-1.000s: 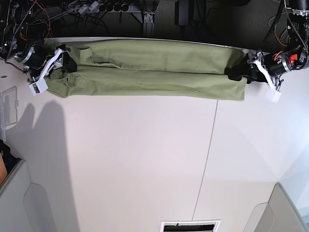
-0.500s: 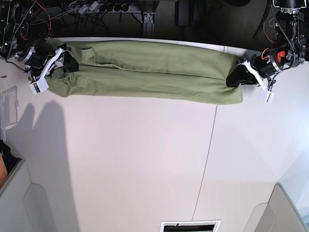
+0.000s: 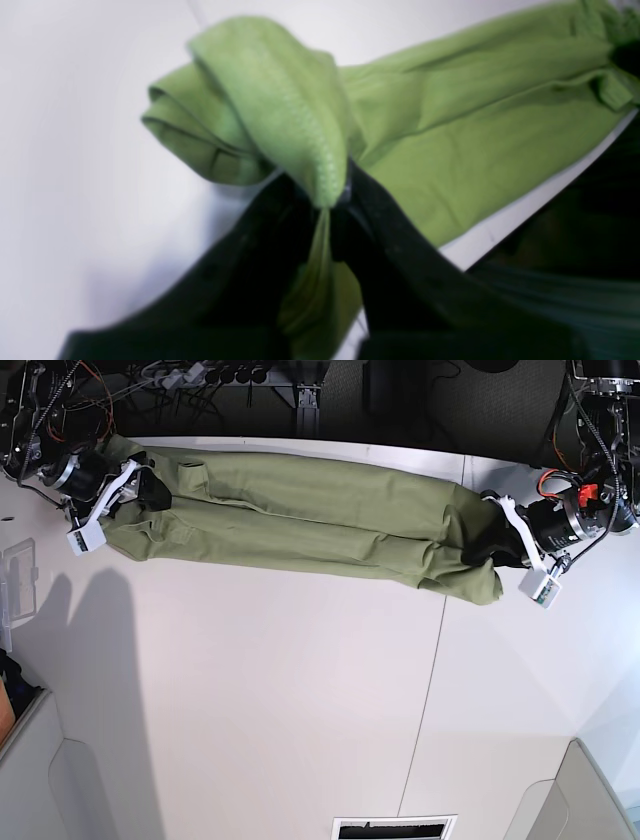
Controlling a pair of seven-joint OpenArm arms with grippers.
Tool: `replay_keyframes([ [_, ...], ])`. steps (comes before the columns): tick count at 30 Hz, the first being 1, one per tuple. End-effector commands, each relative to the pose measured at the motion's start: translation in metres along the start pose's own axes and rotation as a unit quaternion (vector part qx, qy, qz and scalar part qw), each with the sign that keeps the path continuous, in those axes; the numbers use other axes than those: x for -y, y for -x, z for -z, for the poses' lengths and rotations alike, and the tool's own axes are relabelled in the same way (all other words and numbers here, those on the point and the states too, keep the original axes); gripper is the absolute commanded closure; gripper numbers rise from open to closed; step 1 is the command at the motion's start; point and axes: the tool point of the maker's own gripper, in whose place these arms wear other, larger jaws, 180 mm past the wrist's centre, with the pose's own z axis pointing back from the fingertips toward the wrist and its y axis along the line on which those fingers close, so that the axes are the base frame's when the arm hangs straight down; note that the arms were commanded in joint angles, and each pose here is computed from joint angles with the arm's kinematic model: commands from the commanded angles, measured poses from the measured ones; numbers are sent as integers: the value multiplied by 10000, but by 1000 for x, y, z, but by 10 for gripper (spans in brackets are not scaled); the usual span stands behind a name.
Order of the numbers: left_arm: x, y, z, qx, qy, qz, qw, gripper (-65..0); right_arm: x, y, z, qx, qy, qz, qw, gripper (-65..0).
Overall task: Layout the t-shirt on the table in an organized manner, then fold the t-shirt properly
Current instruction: 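Grasp the strip's end with the left gripper, right gripper holding the other end, then fold the strip end with the left gripper toward the right gripper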
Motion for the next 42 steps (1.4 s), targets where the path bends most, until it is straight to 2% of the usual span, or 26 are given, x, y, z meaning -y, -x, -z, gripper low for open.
replay_keyframes([
  [1, 12, -19, -2, 247, 108, 212, 9994, 0, 2, -2, -2, 4, 45, -25, 10000, -352],
  [6, 65, -28, 21, 189, 308, 636, 9973, 0, -4, 0, 3, 21, 15, 28, 10000, -352],
  [12, 124, -17, 59, 74, 728, 686, 9950, 0, -2, 1, 4, -19, 71, -1, 10000, -352],
  [17, 148, -17, 85, 109, 805, 704, 9942, 0, -3, 2, 4, -23, 69, 1, 10000, -352],
  [18, 151, -14, 90, 91, 841, 669, 9942, -17, -3, 2, 4, -25, 68, -1, 10000, -352],
  [19, 153, -11, 96, 56, 873, 627, 9942, -93, -3, 2, 4, -22, 67, 0, 10000, -352],
  [21, 159, -4, 108, -28, 982, 497, 9939, -284, -3, 1, 4, -18, 66, 0, 10000, -352],
  [22, 163, -1, 113, -66, 1051, 441, 9935, -361, -3, 1, 4, -13, 65, 3, 10000, -352],
  [23, 168, 0, 117, -100, 1121, 399, 9929, -402, -3, 1, 4, -3, 66, 0, 10000, -352],
  [34, 212, -37, 125, 458, 1683, 51, 9847, -406, -3, 1, 4, 0, 65, 2, 10000, -352],
  [38, 210, -42, 121, 536, 1652, 98, 9848, -406, -1, -2, 2, 42, 81, 4, 10000, -352],
  [42, 200, -50, 111, 661, 1569, 131, 9853, -406, -7, -23, -9, 425, -2, -62, 9991, -352],
])
